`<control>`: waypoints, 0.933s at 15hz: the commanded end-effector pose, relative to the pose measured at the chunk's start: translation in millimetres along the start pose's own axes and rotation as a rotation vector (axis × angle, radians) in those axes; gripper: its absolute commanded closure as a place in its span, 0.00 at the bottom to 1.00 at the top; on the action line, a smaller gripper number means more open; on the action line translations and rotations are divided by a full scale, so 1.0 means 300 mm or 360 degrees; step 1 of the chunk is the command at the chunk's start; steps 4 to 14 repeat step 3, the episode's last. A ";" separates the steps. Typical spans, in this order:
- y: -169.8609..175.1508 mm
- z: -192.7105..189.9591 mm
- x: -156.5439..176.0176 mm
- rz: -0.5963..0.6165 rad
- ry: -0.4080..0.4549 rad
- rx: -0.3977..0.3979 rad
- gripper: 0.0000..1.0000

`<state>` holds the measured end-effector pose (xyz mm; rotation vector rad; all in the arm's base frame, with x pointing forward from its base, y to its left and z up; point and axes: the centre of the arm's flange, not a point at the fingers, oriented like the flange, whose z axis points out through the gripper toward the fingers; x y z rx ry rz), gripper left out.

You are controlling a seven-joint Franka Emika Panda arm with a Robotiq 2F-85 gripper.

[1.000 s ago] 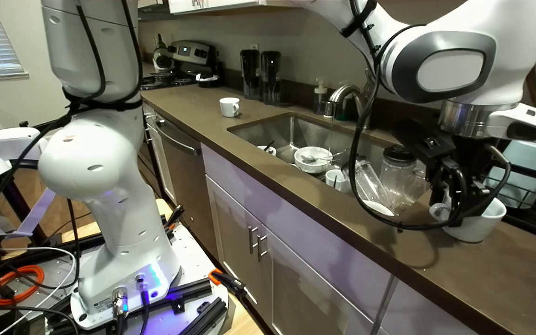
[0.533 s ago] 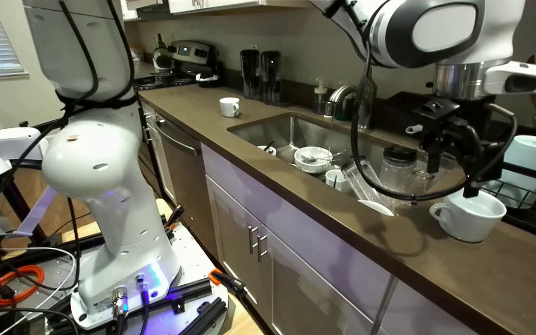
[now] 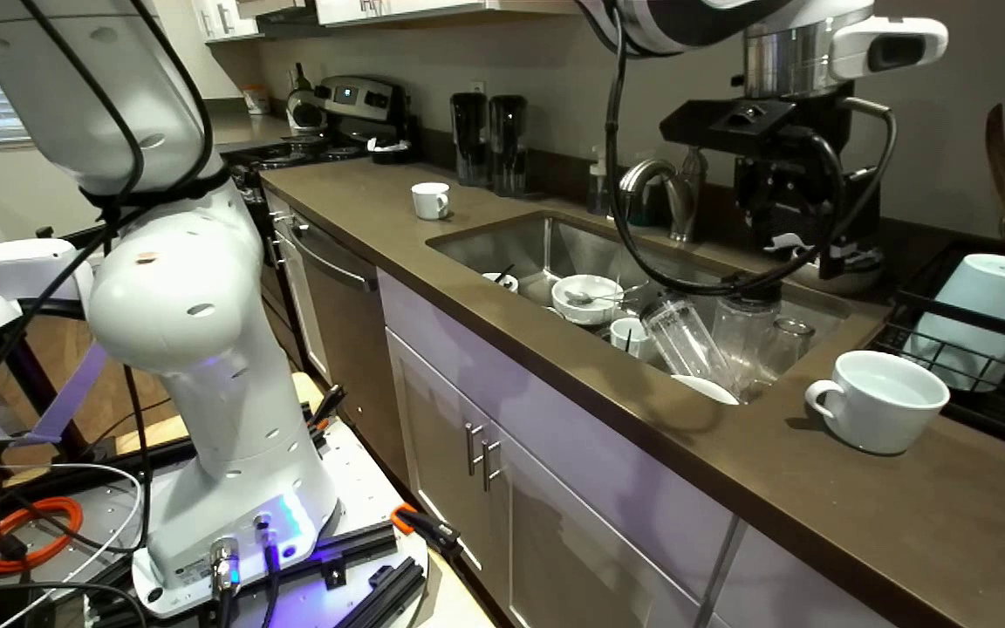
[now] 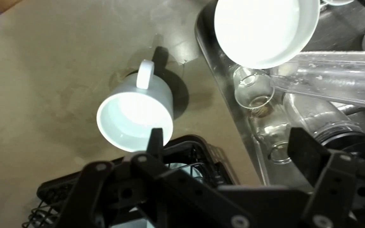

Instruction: Collect water in the mug

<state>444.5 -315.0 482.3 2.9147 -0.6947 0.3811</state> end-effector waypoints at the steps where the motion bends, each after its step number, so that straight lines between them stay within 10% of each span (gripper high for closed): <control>1: -0.014 -0.017 -0.013 -0.0020 0.0011 0.0012 0.00; 14: -0.024 -0.035 -0.031 -0.0032 0.0021 0.0024 0.00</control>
